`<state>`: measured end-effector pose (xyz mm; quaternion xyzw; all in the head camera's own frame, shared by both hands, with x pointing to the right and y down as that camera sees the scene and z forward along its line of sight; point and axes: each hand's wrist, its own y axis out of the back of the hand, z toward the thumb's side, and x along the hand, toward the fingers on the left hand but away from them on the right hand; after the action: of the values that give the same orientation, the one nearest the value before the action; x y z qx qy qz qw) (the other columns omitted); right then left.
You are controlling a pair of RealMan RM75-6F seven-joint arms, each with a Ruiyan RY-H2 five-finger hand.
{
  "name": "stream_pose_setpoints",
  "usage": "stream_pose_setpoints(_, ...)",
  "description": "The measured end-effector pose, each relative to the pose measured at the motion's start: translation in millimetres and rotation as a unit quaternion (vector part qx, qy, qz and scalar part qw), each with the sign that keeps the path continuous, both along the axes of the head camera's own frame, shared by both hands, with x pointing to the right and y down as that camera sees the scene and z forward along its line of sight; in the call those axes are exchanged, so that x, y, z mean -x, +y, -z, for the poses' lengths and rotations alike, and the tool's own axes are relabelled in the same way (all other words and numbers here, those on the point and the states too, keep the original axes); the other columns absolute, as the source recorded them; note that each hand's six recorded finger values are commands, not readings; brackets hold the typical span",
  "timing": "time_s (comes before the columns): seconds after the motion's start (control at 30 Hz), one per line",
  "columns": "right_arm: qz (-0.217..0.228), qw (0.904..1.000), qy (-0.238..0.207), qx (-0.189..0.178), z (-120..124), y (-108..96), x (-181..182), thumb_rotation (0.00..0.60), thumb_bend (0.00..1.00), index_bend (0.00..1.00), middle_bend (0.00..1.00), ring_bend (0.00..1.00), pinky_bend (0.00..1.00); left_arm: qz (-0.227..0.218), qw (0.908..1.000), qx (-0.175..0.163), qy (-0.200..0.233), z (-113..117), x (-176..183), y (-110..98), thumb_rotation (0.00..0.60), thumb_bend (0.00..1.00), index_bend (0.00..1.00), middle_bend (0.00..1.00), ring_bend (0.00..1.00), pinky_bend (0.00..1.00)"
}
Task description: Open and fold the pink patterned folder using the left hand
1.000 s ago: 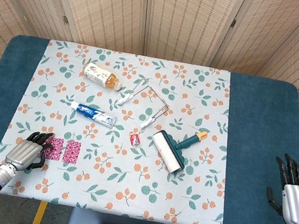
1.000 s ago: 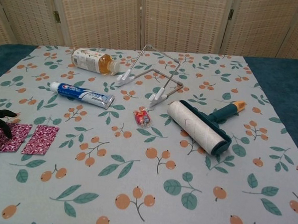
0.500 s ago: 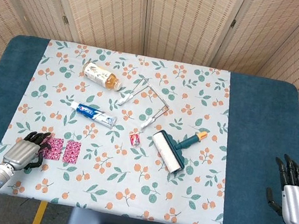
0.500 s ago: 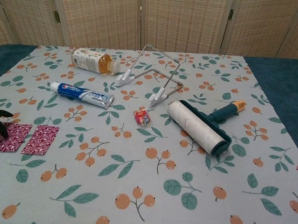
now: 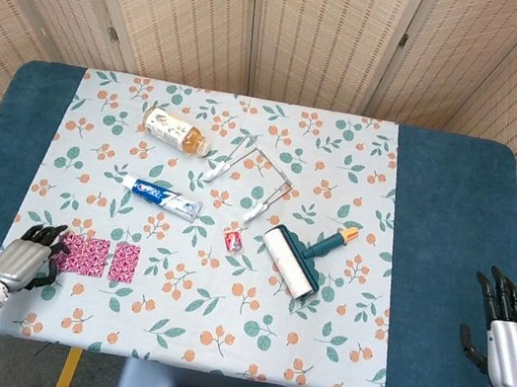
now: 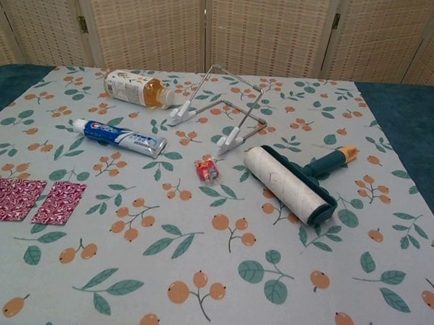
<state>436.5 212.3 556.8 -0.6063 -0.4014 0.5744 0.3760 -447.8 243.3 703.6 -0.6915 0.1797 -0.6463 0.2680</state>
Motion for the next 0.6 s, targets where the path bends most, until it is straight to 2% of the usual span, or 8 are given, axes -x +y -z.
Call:
stream_pose_setpoints(0.17, 0.001, 1.0000, -0.001, -0.002, 1, 1, 1, 0.600, 0.46, 0.00, 0.00, 0.00, 0.00, 0.006, 0.9999, -0.005, -0.009, 5, 10, 0, 0.274, 0.85, 0.29, 0.00, 0.00, 0.00)
stream_pose_setpoints(0.4, 0.001, 1.0000, -0.002, -0.002, 0, 1, 1, 0.600, 0.46, 0.00, 0.00, 0.00, 0.00, 0.003, 0.9999, -0.014, 0.008, 10, 2, -2, 0.272, 0.85, 0.28, 0.00, 0.00, 0.00)
stream_pose_setpoints(0.6, -0.001, 1.0000, -0.002, -0.001, 1, 2, 0, 0.600, 0.46, 0.00, 0.00, 0.00, 0.00, -0.015, 0.9998, 0.001, 0.013, 3, -9, 2, 0.278, 0.85, 0.28, 0.00, 0.00, 0.00)
